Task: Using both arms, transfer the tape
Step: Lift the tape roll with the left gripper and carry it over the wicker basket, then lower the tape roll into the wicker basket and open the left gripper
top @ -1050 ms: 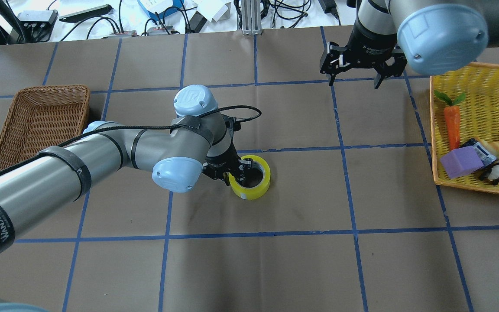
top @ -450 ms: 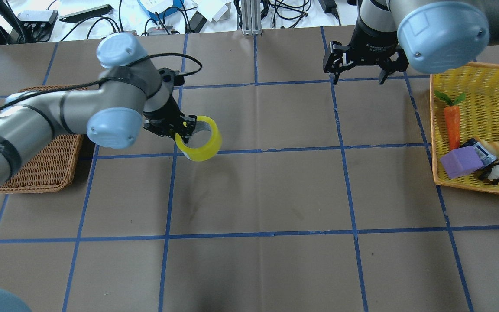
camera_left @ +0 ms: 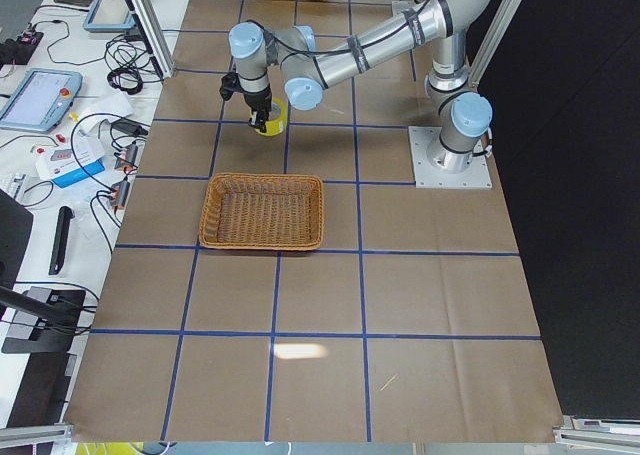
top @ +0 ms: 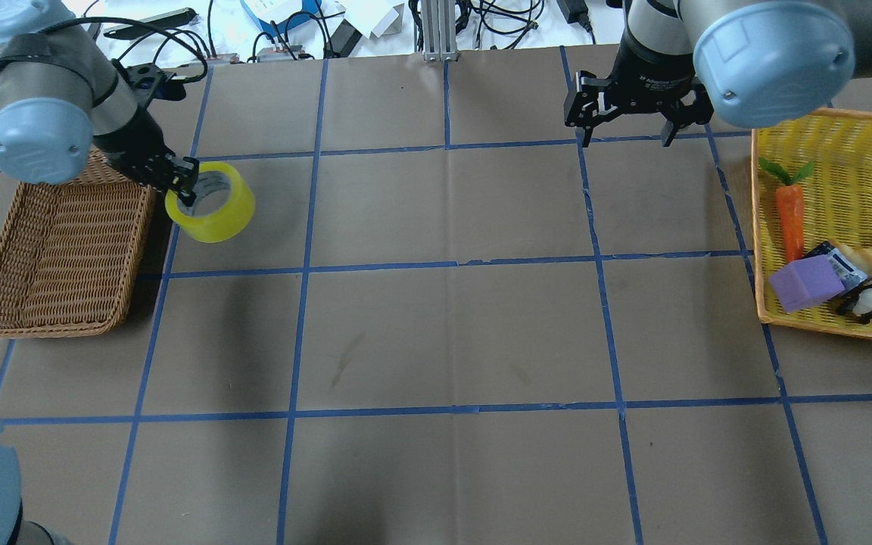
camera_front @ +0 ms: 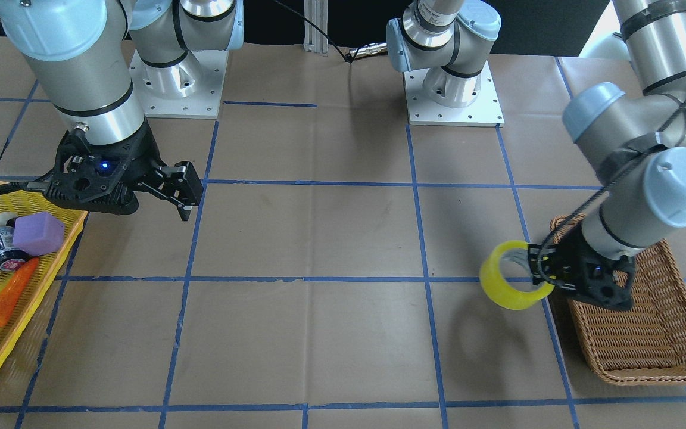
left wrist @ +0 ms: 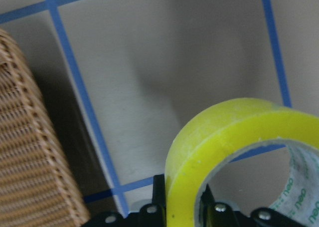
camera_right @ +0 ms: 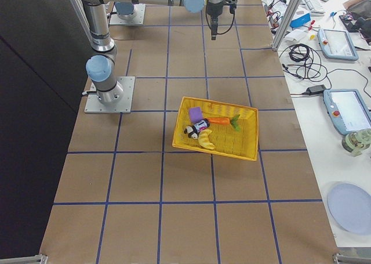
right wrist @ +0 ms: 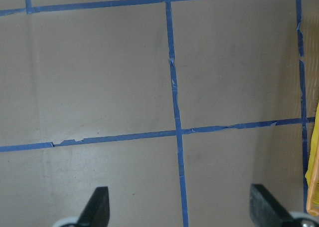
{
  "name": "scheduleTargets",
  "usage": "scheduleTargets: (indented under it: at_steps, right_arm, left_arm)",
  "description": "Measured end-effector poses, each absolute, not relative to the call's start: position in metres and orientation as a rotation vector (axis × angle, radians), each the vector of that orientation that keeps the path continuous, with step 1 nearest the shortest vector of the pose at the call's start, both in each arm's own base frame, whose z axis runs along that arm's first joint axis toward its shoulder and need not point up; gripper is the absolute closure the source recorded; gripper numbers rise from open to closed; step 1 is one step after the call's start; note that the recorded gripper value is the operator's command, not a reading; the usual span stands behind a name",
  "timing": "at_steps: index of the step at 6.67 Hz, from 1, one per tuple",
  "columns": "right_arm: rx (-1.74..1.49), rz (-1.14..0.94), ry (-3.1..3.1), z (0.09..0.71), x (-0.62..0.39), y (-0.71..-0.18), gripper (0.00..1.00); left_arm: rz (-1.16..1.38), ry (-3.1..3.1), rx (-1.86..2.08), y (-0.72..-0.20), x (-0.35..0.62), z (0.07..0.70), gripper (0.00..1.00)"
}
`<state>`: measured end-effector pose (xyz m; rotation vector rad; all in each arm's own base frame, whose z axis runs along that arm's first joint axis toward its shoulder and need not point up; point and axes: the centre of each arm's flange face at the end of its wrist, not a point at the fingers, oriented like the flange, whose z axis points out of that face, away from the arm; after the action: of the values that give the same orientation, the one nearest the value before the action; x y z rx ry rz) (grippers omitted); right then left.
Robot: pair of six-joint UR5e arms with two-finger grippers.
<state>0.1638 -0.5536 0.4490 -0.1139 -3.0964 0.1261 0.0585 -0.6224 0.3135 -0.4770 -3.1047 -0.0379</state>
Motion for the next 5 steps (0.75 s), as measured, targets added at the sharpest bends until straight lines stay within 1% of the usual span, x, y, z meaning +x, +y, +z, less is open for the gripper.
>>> scheduleTargets:
  at_steps: [1, 2, 3, 4, 5]
  right_arm:
    - [-0.114, 0.128, -3.096, 0.450, 0.164, -0.554, 0.00]
    - [-0.113, 0.127, -3.096, 0.449, 0.164, -0.553, 0.00]
    - [-0.113, 0.125, -3.096, 0.449, 0.164, -0.553, 0.00]
    - [-0.111, 0.121, -3.096, 0.447, 0.164, -0.553, 0.00]
    - [-0.111, 0.115, -3.096, 0.446, 0.164, -0.552, 0.00]
  left_arm:
    - [-0.056, -3.112, -0.575, -0.628, 0.118, 0.309, 0.97]
    - [-0.062, -3.111, -0.660, -0.631, 0.169, 0.299, 0.92]
    - [-0.064, -3.107, -0.729, -0.630, 0.208, 0.287, 0.39]
    - [-0.075, -3.099, -0.757, -0.627, 0.231, 0.274, 0.00]
    - [-0.084, -3.094, -0.762, -0.625, 0.240, 0.268, 0.00]
